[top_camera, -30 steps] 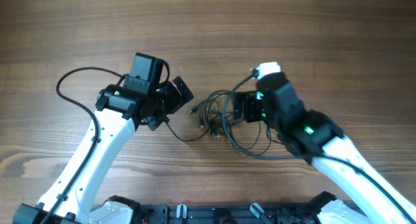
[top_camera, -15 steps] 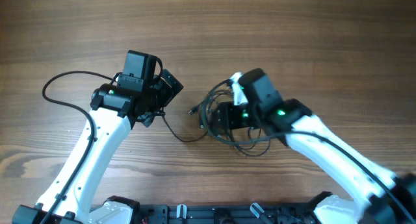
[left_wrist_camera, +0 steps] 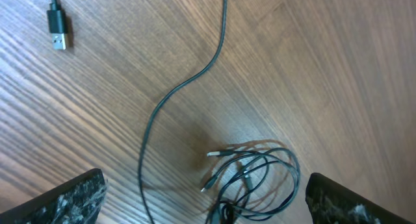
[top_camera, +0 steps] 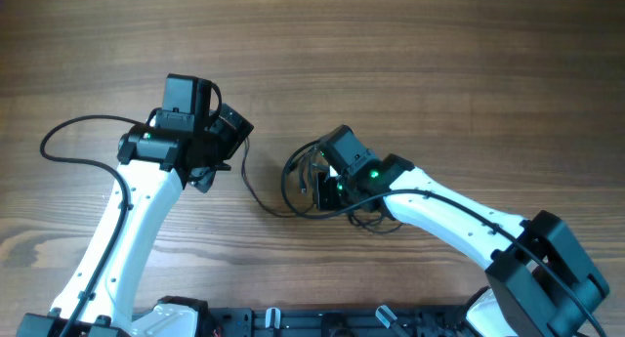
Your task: Untangle cables
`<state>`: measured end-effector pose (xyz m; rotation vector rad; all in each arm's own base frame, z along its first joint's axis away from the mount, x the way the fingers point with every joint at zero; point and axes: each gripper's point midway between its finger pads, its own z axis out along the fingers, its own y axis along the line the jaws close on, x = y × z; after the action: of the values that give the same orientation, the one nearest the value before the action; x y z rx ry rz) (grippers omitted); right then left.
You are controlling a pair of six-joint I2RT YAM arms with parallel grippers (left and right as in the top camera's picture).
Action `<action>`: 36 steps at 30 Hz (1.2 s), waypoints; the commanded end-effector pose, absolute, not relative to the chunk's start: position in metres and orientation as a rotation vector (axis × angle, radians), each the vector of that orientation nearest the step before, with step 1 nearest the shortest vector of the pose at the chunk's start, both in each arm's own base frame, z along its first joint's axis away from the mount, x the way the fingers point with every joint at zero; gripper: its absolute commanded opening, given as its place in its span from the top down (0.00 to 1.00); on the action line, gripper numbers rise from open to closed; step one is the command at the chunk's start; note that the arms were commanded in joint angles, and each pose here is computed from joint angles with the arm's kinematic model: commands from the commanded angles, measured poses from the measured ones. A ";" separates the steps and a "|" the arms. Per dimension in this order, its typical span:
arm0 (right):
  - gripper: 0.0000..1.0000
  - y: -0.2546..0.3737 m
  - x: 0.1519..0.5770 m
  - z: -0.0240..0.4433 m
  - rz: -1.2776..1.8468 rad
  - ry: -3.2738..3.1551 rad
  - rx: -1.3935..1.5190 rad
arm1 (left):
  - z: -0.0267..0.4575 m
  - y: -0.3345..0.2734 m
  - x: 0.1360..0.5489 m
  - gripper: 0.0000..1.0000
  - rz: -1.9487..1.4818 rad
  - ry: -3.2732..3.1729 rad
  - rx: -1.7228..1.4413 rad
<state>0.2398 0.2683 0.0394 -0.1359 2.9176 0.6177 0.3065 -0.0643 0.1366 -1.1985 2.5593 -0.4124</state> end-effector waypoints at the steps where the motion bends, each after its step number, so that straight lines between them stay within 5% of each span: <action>1: 0.72 0.259 0.248 0.027 0.508 2.913 -0.074 | 0.130 -0.059 0.301 0.00 -0.369 2.568 -1.238; 4: 0.72 0.257 0.246 0.018 0.483 2.938 -0.073 | 0.129 -0.058 0.297 0.00 -0.355 2.583 -1.246; 8: 0.96 0.253 0.241 -0.001 0.439 2.991 -0.064 | 0.127 -0.057 0.291 0.00 -0.335 2.604 -1.257; 13: 0.96 0.265 0.237 0.014 0.555 2.981 -0.163 | 0.126 -0.060 0.286 0.00 -0.348 2.634 -1.255; 19: 0.96 0.294 0.242 0.126 1.080 2.590 -0.645 | 0.135 -0.096 0.289 0.00 -0.599 2.781 -0.814; 24: 0.96 0.289 0.256 0.218 1.314 2.198 -0.732 | 0.162 -0.139 0.298 0.00 -0.956 2.736 -0.412; 33: 0.96 0.290 0.257 0.226 1.350 2.156 -0.747 | 0.169 -0.153 0.302 0.00 -1.091 2.705 -0.714; 36: 0.96 0.290 0.256 0.226 1.354 2.157 -0.746 | 0.180 -0.173 0.310 0.27 -1.156 2.653 -0.712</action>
<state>0.2595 0.2870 0.2174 -0.7018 2.2000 1.3242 0.3104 -0.1526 0.1764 -0.6193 2.6613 -1.0621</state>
